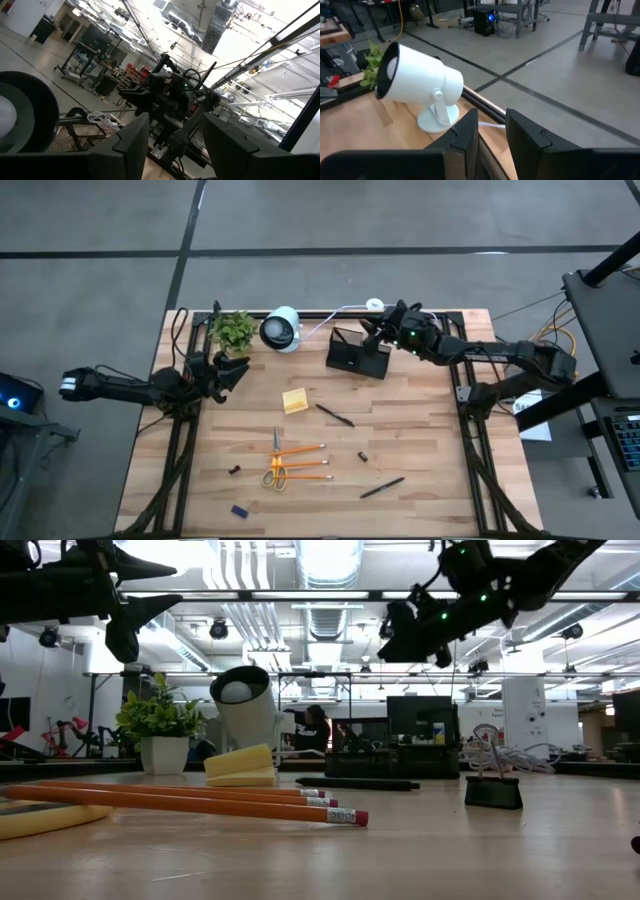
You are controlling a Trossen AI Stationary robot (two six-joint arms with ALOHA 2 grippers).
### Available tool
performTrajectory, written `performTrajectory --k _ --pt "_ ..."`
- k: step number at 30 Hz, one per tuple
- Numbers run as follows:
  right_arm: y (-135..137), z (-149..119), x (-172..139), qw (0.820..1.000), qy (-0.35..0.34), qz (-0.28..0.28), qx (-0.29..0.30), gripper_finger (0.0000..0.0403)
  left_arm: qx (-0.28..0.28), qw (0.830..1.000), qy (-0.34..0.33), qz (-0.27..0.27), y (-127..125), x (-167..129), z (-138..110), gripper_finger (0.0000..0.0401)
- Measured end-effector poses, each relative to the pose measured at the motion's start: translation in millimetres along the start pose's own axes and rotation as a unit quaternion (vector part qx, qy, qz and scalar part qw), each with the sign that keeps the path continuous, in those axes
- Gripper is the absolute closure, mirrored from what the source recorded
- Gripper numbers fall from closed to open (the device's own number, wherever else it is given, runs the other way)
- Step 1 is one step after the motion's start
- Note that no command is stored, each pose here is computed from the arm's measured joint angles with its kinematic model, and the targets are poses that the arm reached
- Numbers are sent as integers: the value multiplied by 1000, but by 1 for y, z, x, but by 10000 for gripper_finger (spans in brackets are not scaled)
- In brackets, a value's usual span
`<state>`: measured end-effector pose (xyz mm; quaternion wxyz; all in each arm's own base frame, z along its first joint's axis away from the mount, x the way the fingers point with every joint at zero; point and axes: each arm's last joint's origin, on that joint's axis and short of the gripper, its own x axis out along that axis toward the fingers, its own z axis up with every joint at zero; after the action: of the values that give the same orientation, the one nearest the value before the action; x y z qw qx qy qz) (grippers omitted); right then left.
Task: Pick and place office supplies into organizer
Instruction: Put the right binder clip into the desk organizer
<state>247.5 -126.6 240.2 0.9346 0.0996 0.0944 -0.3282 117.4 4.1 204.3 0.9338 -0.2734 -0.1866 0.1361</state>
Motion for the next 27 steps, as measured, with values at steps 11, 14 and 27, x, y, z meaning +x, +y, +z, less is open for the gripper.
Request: performTrajectory --k 11,14,27 --pt "25 9 -46 998 33 52 10 281 0 1000 0 0 0 0 0 235" --pt "33 9 -54 996 42 70 25 270 0 1000 0 0 0 0 0 235" --pt "82 6 -86 979 69 183 49 218 0 1000 0 0 0 0 0 234"
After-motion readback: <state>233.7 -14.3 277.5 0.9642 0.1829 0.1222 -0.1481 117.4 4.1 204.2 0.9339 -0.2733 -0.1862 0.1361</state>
